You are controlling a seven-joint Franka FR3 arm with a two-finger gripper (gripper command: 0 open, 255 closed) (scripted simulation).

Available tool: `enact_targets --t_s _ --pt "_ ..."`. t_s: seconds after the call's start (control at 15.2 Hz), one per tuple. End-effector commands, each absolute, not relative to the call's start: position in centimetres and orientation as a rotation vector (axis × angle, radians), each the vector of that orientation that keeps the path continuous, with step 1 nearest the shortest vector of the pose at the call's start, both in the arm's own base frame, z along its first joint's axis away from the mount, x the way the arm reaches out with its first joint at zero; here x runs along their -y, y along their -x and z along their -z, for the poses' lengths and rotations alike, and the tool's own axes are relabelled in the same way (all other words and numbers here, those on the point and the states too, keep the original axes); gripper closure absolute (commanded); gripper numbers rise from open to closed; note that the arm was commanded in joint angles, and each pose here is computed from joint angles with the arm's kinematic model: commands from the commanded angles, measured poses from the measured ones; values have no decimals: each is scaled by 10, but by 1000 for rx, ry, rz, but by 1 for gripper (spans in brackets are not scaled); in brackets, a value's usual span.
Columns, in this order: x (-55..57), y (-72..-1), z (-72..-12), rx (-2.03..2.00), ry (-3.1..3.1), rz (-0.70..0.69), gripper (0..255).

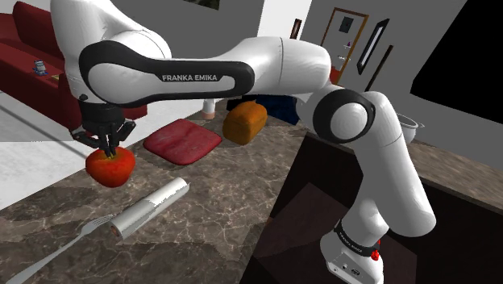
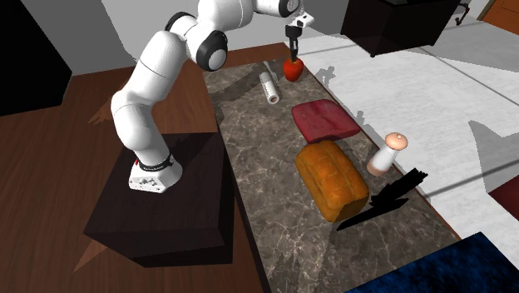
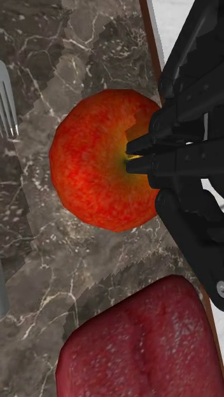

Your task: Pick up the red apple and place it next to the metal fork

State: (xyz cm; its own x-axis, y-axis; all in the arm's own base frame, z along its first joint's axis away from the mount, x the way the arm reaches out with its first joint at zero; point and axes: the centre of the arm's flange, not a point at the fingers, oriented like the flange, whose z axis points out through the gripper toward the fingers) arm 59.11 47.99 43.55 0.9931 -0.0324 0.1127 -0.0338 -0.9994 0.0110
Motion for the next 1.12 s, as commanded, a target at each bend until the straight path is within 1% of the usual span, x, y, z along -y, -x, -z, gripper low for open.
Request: enact_targets --t_s 0.0,0.2,0.73,0.79,1.06 --pt "-480 -591 -424 52 -3124 -177 255" --pt "-480 -591 -407 52 -3124 -177 255" --pt "-480 -591 -407 52 -3124 -177 255" --pt "-480 -591 -407 52 -3124 -177 0" --pt "-480 -591 -407 52 -3124 -177 0"
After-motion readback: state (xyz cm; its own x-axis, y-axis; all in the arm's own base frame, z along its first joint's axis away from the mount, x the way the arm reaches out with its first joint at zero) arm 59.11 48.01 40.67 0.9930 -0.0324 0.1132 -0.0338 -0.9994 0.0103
